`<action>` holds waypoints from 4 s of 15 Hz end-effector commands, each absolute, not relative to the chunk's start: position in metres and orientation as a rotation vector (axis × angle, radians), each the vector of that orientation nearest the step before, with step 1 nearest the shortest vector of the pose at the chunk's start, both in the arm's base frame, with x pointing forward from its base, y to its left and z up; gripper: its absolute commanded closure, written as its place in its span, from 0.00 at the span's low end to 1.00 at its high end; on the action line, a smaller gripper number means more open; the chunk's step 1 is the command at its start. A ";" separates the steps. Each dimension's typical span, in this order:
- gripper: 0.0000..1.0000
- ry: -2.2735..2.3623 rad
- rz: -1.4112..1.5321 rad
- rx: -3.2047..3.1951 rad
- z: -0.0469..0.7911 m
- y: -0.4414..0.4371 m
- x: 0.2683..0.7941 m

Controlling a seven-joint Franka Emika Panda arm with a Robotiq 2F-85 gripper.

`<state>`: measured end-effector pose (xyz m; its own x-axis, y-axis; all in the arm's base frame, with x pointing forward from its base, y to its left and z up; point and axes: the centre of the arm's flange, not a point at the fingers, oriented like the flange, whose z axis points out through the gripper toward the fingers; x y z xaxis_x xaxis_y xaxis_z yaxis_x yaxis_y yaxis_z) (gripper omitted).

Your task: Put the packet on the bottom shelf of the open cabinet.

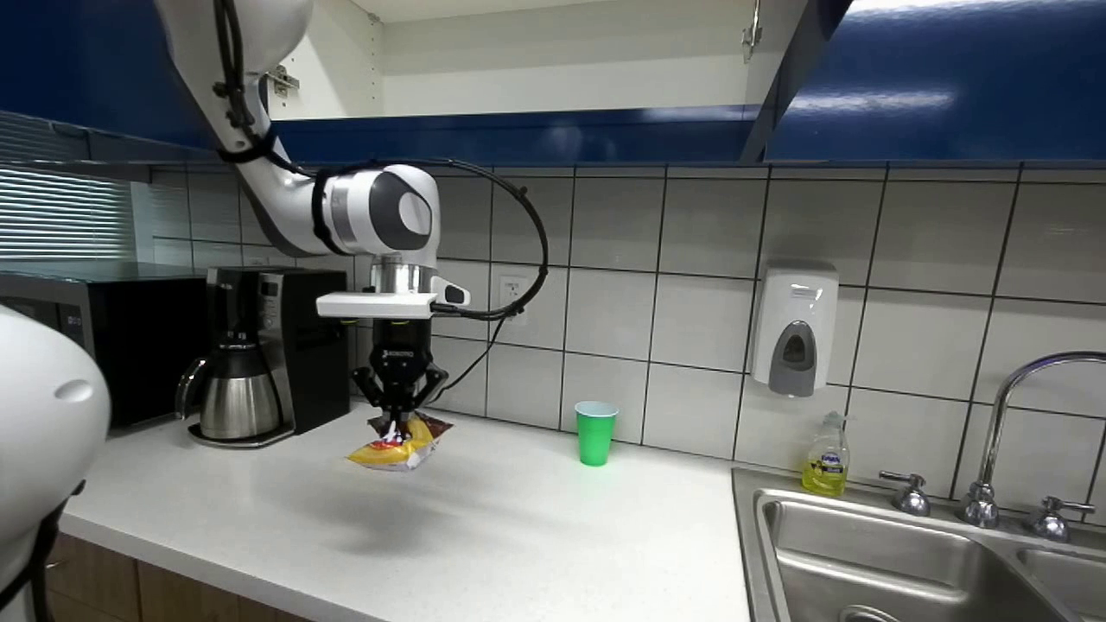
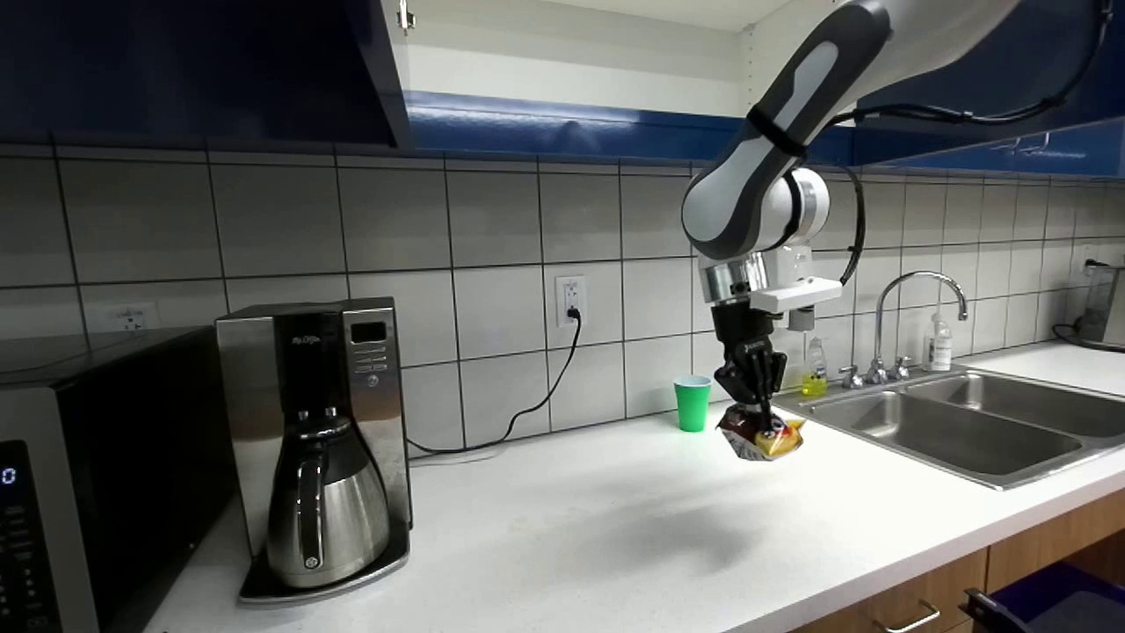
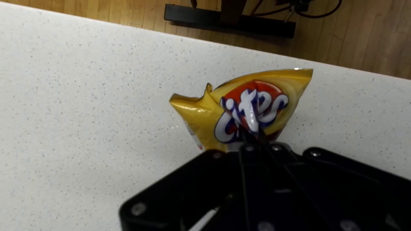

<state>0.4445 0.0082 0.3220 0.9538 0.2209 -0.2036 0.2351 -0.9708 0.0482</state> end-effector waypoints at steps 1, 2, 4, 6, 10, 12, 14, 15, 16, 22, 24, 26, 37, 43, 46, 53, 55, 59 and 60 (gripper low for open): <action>1.00 0.387 -0.274 3.027 0.363 0.015 0.396; 1.00 0.381 -0.252 3.025 0.373 0.015 0.389; 1.00 0.361 -0.196 3.026 0.402 0.014 0.377; 1.00 0.343 -0.118 3.025 0.437 0.013 0.366; 1.00 0.318 0.077 3.027 0.516 0.011 0.348; 1.00 0.303 0.184 3.016 0.559 0.010 0.340; 1.00 0.303 0.296 3.008 0.599 0.010 0.333; 1.00 0.300 0.359 2.997 0.620 0.011 0.330; 1.00 0.298 0.425 2.985 0.639 0.012 0.329; 1.00 0.338 0.744 2.910 0.722 0.032 0.349; 1.00 0.360 0.851 2.877 0.742 0.040 0.358; 1.00 0.365 0.940 2.863 0.761 0.045 0.369; 1.00 0.217 1.106 2.879 0.835 0.048 0.433; 1.00 0.126 1.085 2.898 0.836 0.046 0.487; 1.00 0.070 1.075 2.912 0.834 0.043 0.512; 1.00 -0.027 1.042 2.929 0.827 0.038 0.558; 1.00 -0.049 1.031 2.934 0.826 0.037 0.569; 1.00 -0.077 1.003 2.945 0.821 0.034 0.589; 1.00 -0.083 0.999 2.947 0.820 0.034 0.593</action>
<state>0.5727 0.0347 0.8042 0.7847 -0.0099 0.6197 -0.0239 -0.9996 0.0143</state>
